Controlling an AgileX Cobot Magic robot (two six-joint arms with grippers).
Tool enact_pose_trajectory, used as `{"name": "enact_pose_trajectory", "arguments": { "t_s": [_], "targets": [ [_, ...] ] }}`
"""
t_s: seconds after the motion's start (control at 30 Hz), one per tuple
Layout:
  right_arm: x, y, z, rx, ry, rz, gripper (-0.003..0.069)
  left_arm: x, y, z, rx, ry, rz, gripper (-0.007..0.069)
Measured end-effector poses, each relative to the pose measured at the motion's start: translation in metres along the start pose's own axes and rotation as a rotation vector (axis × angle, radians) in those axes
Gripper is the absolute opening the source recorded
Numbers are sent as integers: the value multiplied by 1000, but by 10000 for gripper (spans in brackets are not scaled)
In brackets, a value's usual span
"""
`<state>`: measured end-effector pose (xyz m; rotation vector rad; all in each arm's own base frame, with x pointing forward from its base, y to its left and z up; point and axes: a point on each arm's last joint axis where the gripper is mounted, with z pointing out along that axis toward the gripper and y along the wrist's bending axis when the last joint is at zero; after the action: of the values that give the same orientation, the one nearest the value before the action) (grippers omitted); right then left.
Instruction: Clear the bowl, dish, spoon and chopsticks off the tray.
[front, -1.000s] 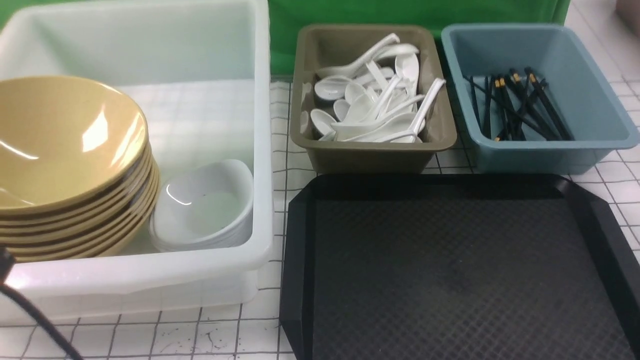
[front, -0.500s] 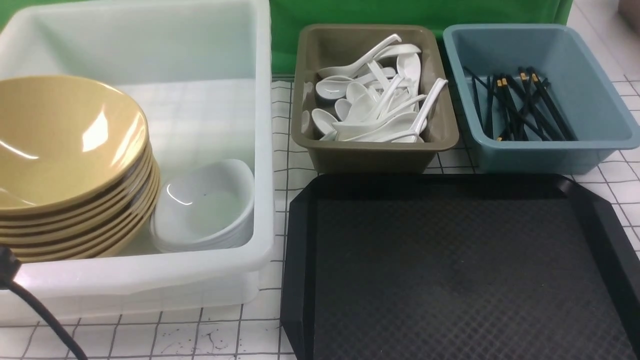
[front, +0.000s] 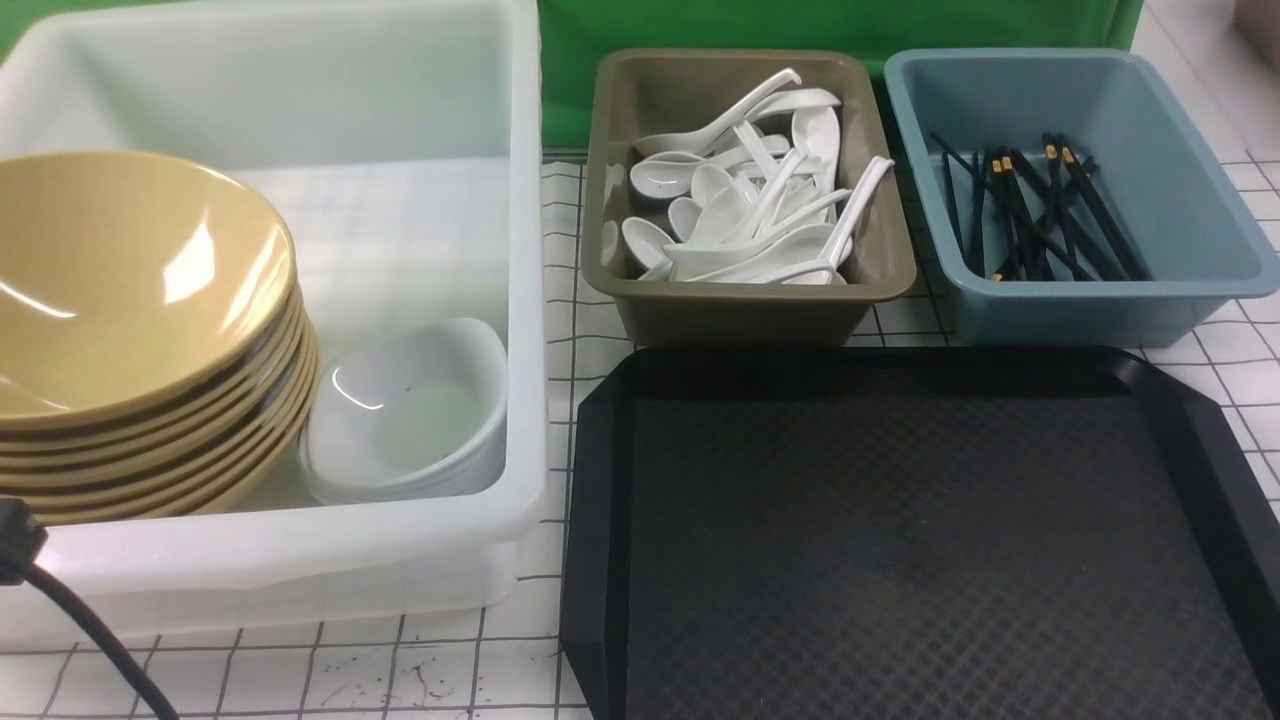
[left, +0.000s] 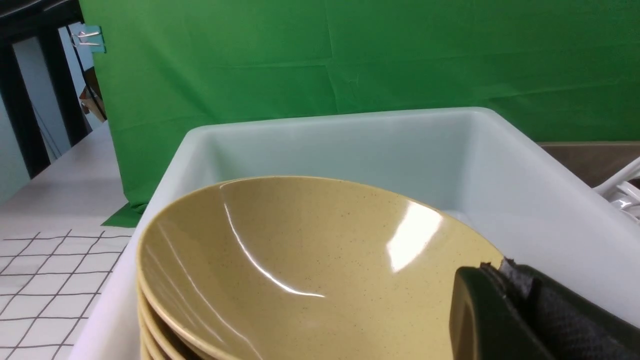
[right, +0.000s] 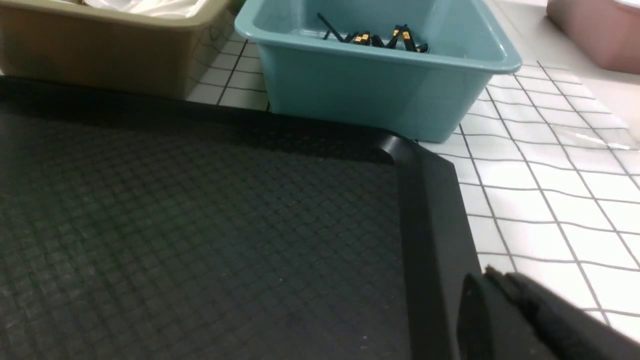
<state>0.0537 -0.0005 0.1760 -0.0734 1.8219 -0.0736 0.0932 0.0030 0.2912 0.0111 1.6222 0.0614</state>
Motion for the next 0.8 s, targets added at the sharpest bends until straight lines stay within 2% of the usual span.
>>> {"name": "enact_pose_trajectory", "arguments": {
  "t_s": [0.57, 0.67, 0.8],
  "targets": [
    [0, 0, 0, 0, 2, -1, 62, 1, 0, 0, 1, -1, -1, -13],
    [0, 0, 0, 0, 2, -2, 67, 13, 1, -9, -21, -5, -3, -13],
    [0, 0, 0, 1, 3, -2, 72, 46, 2, -28, -56, 5, -129, -13]
  ]
}}
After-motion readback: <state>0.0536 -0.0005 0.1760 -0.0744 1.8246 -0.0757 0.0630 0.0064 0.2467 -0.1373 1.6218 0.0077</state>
